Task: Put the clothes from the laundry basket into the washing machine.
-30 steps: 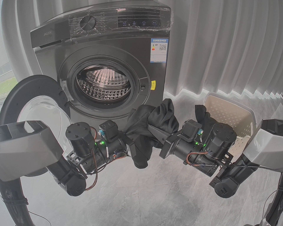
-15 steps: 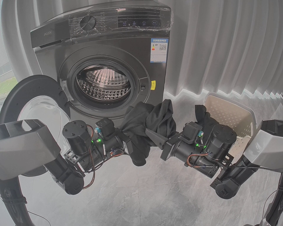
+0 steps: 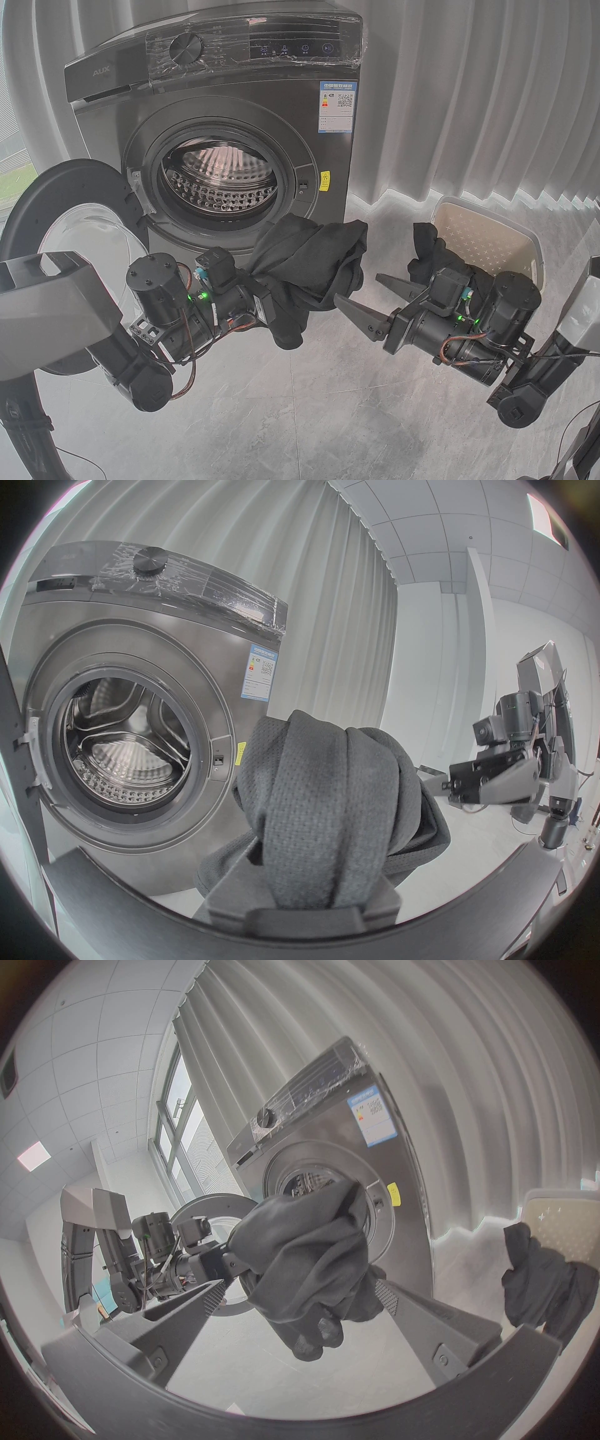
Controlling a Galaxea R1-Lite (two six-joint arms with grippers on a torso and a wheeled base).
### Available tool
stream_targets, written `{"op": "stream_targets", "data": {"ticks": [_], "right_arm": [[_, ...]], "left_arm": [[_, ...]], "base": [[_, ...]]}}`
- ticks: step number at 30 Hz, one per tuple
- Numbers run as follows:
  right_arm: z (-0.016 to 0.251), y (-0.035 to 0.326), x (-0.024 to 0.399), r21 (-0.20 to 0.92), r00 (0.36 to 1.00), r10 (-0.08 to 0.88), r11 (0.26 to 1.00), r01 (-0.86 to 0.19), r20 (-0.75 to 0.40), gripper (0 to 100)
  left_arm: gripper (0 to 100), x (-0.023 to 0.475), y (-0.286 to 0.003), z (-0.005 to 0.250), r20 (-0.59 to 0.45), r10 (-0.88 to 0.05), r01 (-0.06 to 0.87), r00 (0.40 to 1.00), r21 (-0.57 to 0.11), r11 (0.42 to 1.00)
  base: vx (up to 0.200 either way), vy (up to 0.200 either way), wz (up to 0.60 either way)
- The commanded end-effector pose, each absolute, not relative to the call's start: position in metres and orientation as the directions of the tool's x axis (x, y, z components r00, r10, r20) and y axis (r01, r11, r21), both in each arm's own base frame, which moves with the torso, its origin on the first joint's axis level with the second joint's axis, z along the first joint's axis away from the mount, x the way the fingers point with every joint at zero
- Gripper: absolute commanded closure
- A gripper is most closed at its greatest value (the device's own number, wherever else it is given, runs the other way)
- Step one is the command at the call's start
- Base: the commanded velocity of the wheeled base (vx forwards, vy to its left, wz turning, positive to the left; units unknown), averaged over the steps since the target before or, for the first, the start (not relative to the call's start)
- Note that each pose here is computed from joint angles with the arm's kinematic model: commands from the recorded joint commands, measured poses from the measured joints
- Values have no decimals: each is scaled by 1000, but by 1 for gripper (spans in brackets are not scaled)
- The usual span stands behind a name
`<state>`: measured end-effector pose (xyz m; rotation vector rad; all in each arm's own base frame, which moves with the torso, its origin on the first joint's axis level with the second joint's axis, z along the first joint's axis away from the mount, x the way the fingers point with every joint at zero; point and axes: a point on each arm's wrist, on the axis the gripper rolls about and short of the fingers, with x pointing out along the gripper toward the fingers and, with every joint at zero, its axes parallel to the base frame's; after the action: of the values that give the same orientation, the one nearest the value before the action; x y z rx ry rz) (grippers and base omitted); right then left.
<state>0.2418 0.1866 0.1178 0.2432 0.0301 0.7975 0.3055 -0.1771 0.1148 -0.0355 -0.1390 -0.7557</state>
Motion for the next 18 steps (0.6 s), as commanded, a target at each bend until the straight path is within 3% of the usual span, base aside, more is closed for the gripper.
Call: {"op": "stream_targets", "data": {"ticks": [1,8,18], "right_arm": [[152,172,239,188,711,680,686,-703,177,0],[166,173,245,155,710,673,694,-703,208,0],[162,168,248,157,724,661,708,-688,197,0]], "left_arm": [[100,296,-171,121,139,-654,659,744,13,752],[100,270,-159,134,141,-598,605,789,-10,796],[100,257,-139,134,112,-499,504,859,-15,864]], "base": [[0,0,0],[0,0,0],[0,0,0]]}}
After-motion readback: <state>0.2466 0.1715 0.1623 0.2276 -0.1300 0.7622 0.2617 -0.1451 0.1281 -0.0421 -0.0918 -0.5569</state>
